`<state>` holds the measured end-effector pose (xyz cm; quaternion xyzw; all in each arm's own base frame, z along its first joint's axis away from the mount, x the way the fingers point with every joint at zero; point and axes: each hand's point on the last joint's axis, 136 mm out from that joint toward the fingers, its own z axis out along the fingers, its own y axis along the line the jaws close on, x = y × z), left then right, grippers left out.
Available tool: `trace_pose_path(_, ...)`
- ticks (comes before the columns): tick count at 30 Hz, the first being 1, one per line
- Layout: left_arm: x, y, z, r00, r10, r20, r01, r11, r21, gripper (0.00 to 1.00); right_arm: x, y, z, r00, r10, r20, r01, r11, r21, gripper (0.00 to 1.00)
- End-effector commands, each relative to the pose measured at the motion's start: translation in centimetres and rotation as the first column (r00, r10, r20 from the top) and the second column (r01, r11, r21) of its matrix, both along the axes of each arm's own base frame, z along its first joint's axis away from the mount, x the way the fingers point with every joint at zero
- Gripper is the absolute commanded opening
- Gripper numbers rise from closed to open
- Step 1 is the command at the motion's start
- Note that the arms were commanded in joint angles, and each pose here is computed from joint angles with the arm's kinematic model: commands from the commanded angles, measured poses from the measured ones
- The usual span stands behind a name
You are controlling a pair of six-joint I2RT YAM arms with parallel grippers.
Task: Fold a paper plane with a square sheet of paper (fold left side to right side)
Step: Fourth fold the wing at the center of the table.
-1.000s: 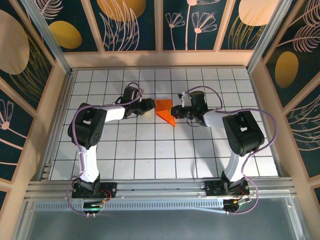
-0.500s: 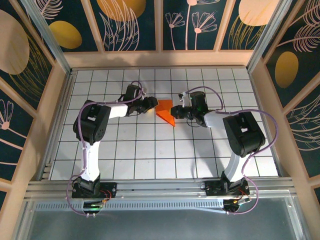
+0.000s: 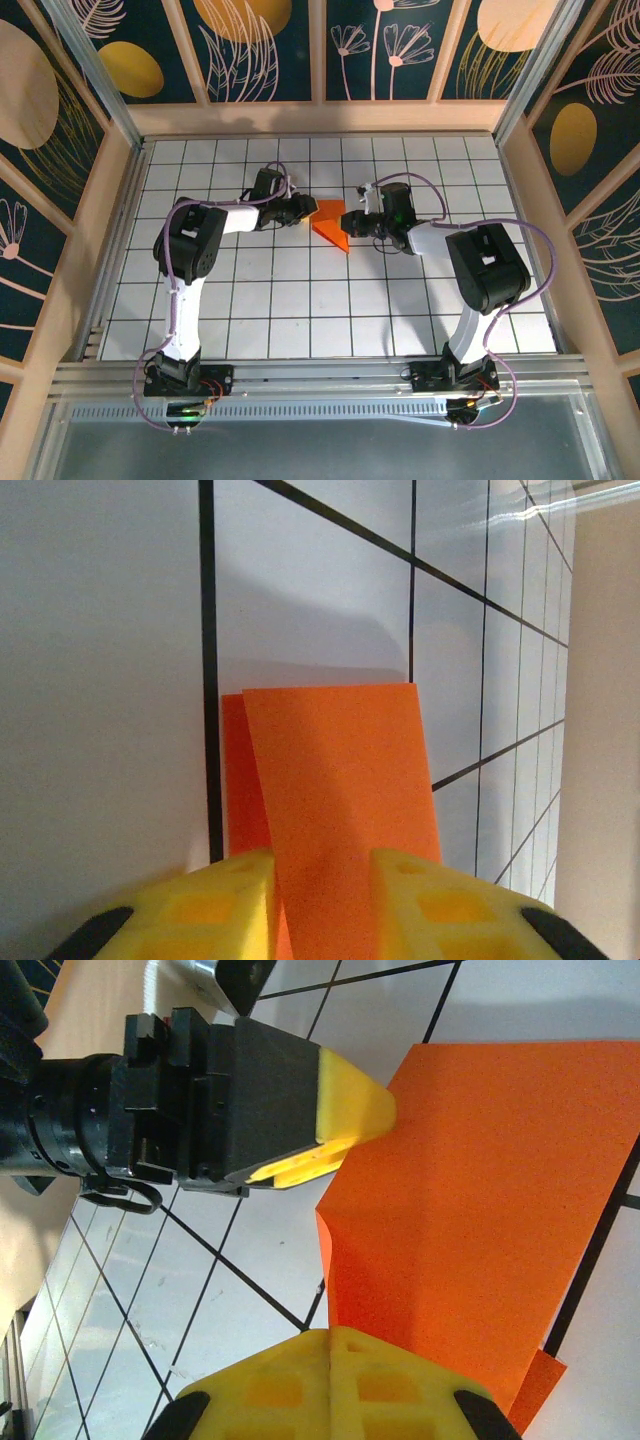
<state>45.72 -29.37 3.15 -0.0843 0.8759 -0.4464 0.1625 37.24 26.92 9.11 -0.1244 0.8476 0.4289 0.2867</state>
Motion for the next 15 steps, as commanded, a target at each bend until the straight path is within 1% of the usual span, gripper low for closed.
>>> trace_pose_path(1, 0.0, -0.6, -0.4, 1.0, -0.014, 0.0, 0.014, 1.0, -0.006, 0.19, 0.0, -0.2, 1.2, 0.999, -0.002, 0.033, 0.001, 1.0, 0.024, 0.0)
trace_pose_path(4, 0.1, -0.2, -0.2, 1.0, 0.004, 0.006, -0.004, 1.0, 0.01, 0.08, 0.1, -0.7, 0.8, 1.0, -0.014, 0.027, 0.014, 1.0, 0.004, 0.0)
trace_pose_path(5, 0.2, -0.1, 0.0, 1.0, 0.01, 0.011, -0.01, 1.0, 0.011, 0.05, 0.1, -0.9, 0.5, 1.0, -0.022, 0.021, 0.022, 1.0, -0.011, 0.06)
trace_pose_path(6, 0.1, 0.0, 0.2, 1.0, 0.015, 0.013, -0.016, 1.0, 0.011, 0.03, 0.2, -1.2, 0.2, 0.999, -0.031, 0.018, 0.032, 0.999, -0.027, 0.13)
trace_pose_path(9, -0.2, 0.3, 0.9, 0.999, 0.035, 0.024, -0.035, 0.999, 0.013, 0.01, 0.5, -2.4, -0.3, 0.997, -0.078, 0.018, 0.079, 0.992, -0.097, 0.33)
trace_pose_path(12, -0.7, 0.4, 1.8, 0.998, 0.05, 0.03, -0.05, 0.999, 0.002, 0.01, 0.8, -3.7, 0.4, 0.99, -0.13, 0.046, 0.136, 0.977, -0.166, 0.43)
trace_pose_path(15, -1.3, 0.2, 2.6, 0.998, 0.06, 0.034, -0.06, 0.998, -0.003, 0.0, 0.6, -4.9, 1.5, 0.982, -0.173, 0.077, 0.187, 0.948, -0.257, 0.45)
